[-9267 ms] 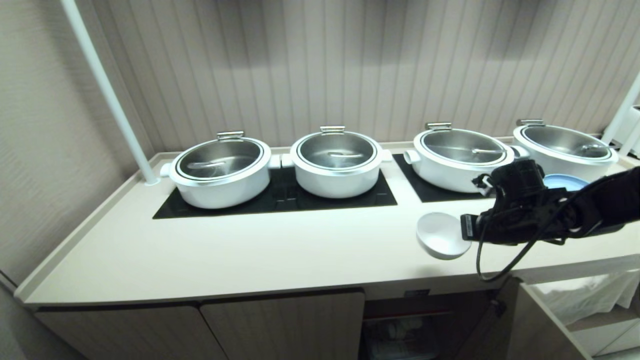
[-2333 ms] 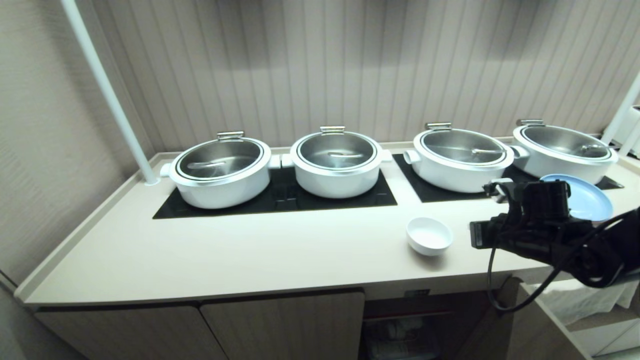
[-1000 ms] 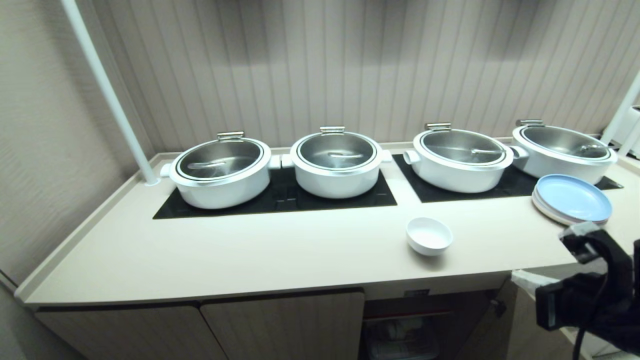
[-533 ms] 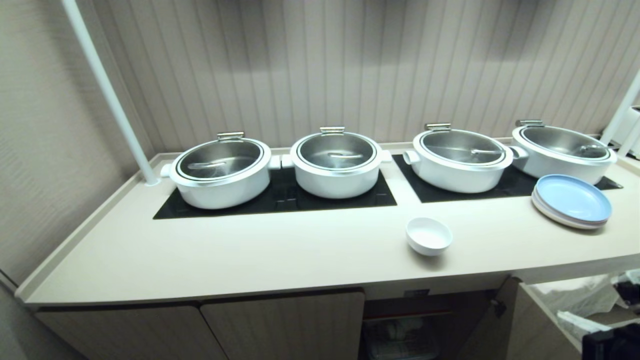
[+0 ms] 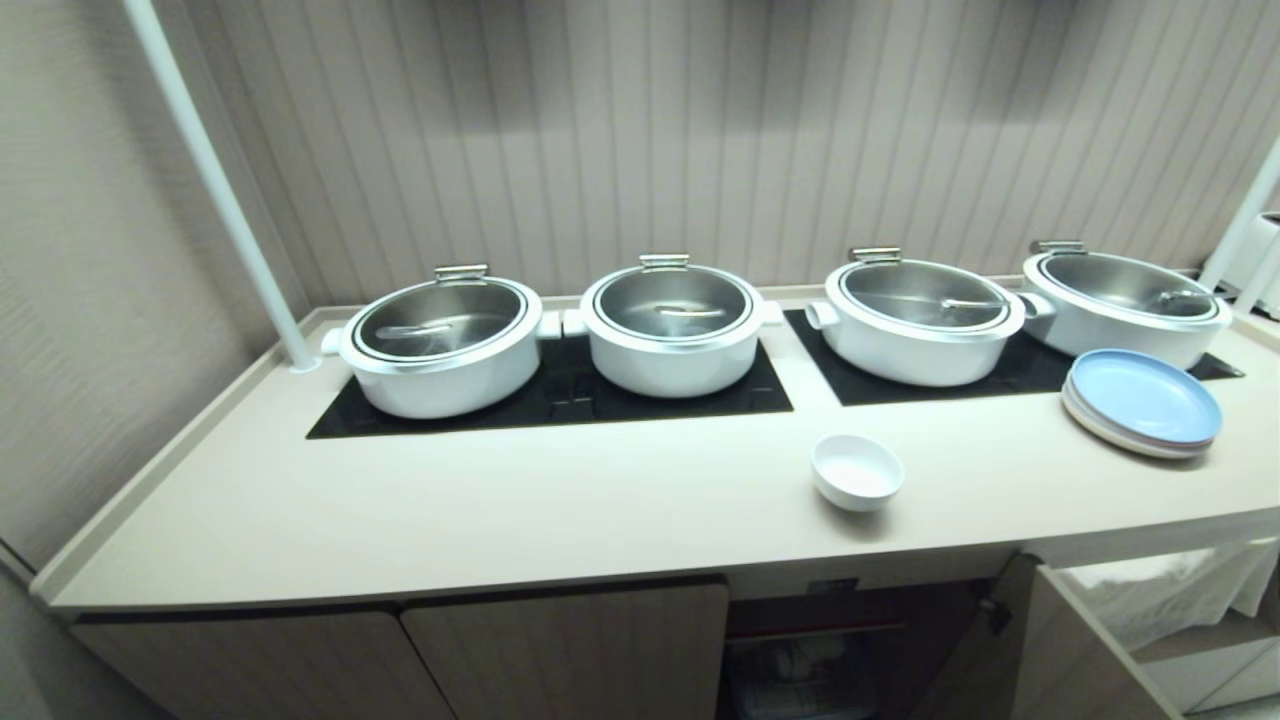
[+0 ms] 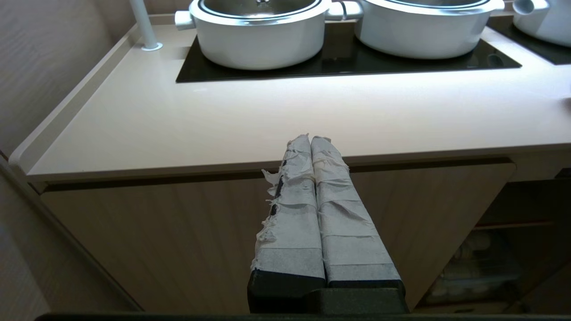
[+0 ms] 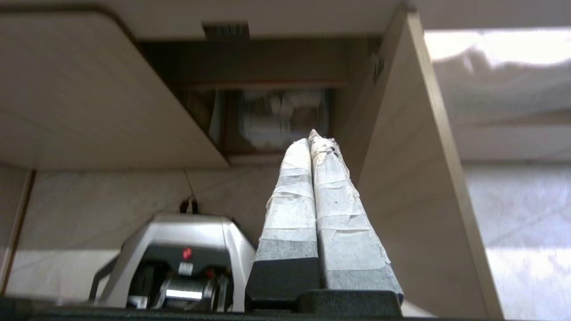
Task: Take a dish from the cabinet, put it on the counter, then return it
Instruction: Pick up the bowl from the table
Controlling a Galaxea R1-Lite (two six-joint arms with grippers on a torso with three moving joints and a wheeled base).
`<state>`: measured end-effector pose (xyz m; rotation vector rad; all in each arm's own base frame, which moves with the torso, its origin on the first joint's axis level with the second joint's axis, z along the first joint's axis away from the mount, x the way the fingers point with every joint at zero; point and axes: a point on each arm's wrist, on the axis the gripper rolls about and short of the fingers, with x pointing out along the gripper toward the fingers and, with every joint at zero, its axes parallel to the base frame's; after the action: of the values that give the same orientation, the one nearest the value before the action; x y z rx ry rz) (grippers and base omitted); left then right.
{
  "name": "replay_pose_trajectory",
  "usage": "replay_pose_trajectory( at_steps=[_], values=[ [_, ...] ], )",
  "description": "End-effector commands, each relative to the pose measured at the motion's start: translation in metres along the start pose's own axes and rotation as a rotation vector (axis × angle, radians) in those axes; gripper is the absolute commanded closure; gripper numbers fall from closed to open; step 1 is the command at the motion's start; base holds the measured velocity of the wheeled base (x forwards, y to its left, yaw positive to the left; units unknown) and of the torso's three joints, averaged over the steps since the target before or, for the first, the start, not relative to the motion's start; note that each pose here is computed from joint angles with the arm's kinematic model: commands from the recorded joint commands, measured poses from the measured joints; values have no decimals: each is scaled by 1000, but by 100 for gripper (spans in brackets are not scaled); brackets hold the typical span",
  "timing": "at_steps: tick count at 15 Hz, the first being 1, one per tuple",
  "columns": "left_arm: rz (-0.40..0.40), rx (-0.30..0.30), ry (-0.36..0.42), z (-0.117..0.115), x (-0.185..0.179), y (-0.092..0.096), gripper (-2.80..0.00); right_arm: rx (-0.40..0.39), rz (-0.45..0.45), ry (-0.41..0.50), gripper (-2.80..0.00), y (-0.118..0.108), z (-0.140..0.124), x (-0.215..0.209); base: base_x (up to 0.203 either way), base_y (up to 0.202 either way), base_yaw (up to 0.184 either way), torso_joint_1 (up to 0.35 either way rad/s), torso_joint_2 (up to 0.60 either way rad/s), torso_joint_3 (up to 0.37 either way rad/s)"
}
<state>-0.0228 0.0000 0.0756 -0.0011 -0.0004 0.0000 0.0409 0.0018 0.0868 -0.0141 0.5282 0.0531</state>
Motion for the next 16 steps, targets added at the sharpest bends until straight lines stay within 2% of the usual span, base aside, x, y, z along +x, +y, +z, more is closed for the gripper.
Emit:
replay_pose_trajectory(
  at_steps=[1,5,9,13,16],
  values=[
    [0,0,-1,0,0,0,0,-1,0,-86,0,0,-10,-14,0,0,0,0,0,0],
    [0,0,-1,0,0,0,0,-3,3,-162,0,1,-16,-23,0,0,0,0,0,0],
    [0,0,0,0,0,0,0,-13,-1,-324,0,1,-22,-36,0,0,0,0,0,0],
    [0,0,0,0,0,0,0,-33,-38,-405,0,1,-36,-44,0,0,0,0,0,0],
    [0,0,-1,0,0,0,0,-44,-47,-502,0,2,-43,-50,0,0,0,0,0,0]
  ],
)
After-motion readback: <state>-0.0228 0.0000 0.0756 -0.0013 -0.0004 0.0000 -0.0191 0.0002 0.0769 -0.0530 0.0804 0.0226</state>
